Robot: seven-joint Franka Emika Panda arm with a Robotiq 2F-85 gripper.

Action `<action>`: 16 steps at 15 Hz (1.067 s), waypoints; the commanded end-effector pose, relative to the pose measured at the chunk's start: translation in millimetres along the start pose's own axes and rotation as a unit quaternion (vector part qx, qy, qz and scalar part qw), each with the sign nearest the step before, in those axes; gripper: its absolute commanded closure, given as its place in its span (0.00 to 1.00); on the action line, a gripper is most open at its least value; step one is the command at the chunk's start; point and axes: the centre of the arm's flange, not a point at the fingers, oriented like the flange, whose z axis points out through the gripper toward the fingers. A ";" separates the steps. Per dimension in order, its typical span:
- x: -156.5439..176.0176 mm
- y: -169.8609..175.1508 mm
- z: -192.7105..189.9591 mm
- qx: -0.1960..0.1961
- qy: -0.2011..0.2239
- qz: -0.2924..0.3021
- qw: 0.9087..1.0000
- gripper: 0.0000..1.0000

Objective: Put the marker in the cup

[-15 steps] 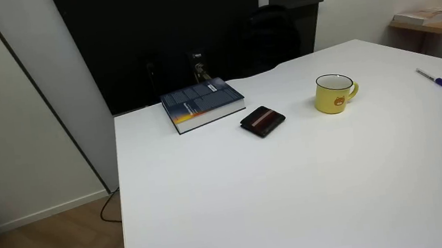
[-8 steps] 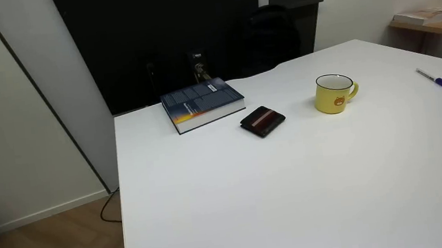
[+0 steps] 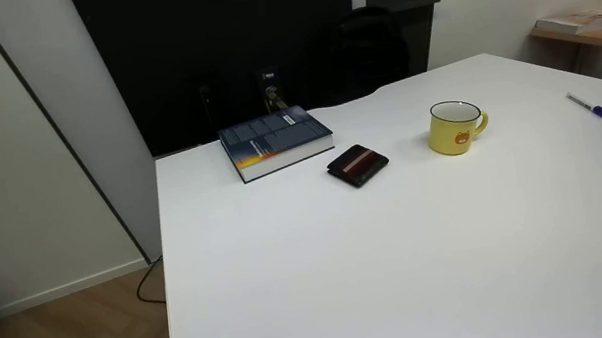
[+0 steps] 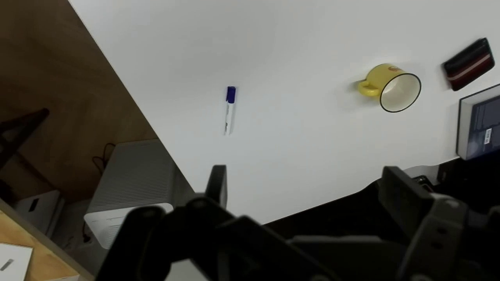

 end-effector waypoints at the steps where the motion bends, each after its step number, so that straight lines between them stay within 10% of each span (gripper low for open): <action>1: 40.0 19.7 32.3 -0.012 -0.003 0.025 1.000 0.00; 16: 70.7 80.1 142.2 -0.062 -0.062 0.099 0.991 0.00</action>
